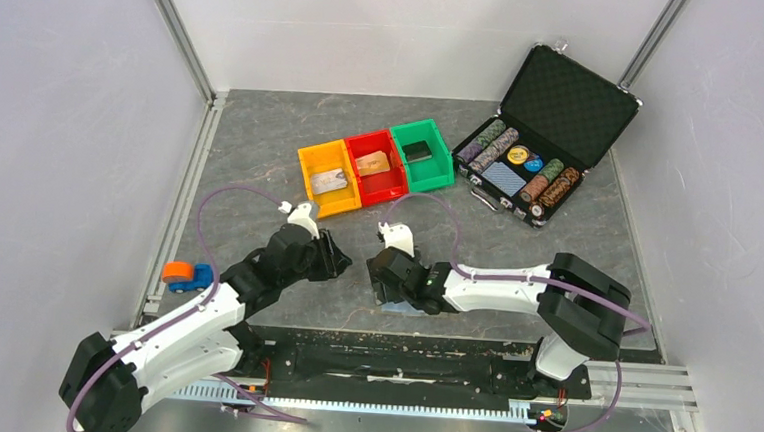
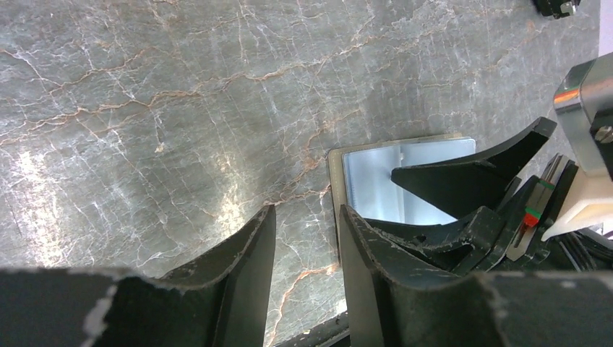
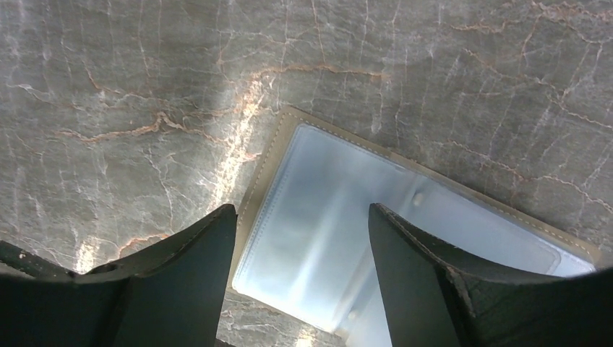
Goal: Take the credit cards out of the card holder
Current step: Remove the credit card from the card holder.
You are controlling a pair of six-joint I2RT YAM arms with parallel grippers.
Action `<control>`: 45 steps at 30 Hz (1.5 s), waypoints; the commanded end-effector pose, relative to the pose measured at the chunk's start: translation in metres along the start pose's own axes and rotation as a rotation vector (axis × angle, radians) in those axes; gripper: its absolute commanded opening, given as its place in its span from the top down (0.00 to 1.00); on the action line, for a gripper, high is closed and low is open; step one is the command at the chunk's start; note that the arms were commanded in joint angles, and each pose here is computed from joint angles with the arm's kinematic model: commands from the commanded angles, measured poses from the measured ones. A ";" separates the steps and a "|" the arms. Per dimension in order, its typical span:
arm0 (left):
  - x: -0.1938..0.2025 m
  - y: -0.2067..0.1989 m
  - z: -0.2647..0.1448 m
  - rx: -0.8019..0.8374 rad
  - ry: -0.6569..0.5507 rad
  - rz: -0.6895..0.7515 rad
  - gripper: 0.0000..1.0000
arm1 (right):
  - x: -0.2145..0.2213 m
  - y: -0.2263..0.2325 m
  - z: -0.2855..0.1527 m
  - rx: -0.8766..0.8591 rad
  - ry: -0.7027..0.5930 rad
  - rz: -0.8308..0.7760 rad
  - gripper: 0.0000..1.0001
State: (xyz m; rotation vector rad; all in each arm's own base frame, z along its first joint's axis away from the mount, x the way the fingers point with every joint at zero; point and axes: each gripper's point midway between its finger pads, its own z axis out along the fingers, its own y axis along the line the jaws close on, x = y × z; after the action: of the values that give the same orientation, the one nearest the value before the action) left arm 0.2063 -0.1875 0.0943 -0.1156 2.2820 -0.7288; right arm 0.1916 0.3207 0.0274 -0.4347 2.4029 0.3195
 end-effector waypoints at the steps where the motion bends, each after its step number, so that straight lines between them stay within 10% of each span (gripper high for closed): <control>1: -0.007 0.001 -0.002 0.000 -0.035 0.057 0.55 | -0.010 -0.002 -0.012 0.041 -0.018 0.027 0.29; 36: -0.004 0.003 -0.006 0.014 -0.038 0.052 0.51 | 0.008 -0.016 -0.020 0.137 0.042 0.177 0.24; 45: -0.005 0.004 -0.009 0.007 -0.047 0.052 0.50 | 0.021 -0.016 -0.006 0.114 0.055 0.131 0.35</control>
State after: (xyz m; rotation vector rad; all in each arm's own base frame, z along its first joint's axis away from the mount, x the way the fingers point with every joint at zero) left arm 0.2024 -0.1835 0.0999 -0.1160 2.2535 -0.7422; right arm 0.1773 0.2913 0.0205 -0.2243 2.5142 0.1974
